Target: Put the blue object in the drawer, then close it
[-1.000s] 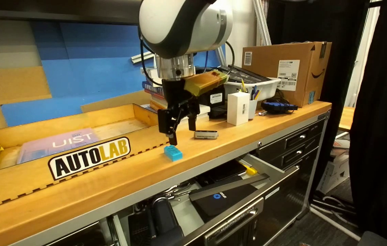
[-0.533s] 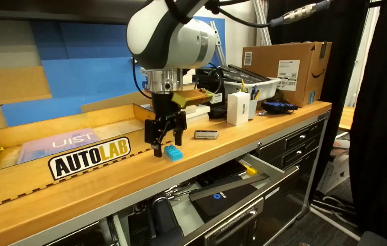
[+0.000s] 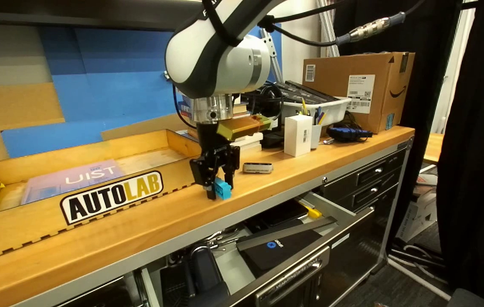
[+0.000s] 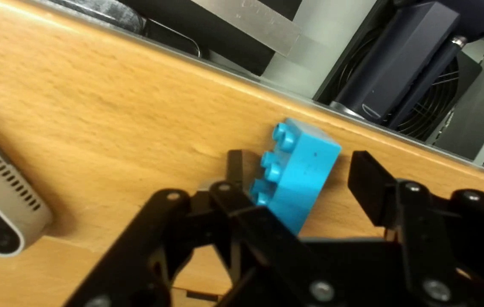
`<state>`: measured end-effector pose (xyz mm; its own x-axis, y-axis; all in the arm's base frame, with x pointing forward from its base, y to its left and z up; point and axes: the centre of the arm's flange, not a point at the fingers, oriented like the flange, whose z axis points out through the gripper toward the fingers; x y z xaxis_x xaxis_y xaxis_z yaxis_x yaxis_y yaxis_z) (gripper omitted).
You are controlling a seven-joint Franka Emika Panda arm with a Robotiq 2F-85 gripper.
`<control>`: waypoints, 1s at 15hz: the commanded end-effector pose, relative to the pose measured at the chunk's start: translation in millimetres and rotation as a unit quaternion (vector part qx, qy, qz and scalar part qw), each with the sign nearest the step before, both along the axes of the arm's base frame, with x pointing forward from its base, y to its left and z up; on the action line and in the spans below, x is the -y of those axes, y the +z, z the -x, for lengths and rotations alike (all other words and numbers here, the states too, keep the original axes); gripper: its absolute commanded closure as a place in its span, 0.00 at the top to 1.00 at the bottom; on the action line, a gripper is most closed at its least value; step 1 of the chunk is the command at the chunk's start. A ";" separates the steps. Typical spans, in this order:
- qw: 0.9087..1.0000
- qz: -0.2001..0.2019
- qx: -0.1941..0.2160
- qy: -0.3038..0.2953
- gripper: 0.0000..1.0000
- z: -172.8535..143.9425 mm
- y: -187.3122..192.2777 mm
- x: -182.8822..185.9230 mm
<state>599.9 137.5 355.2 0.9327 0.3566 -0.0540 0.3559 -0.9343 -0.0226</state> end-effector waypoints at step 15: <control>0.995 0.088 -0.038 -0.004 0.16 122.3 -28.6 14.3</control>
<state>526.4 130.4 348.1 0.9361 0.3169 -0.1526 0.3327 -0.9386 0.0914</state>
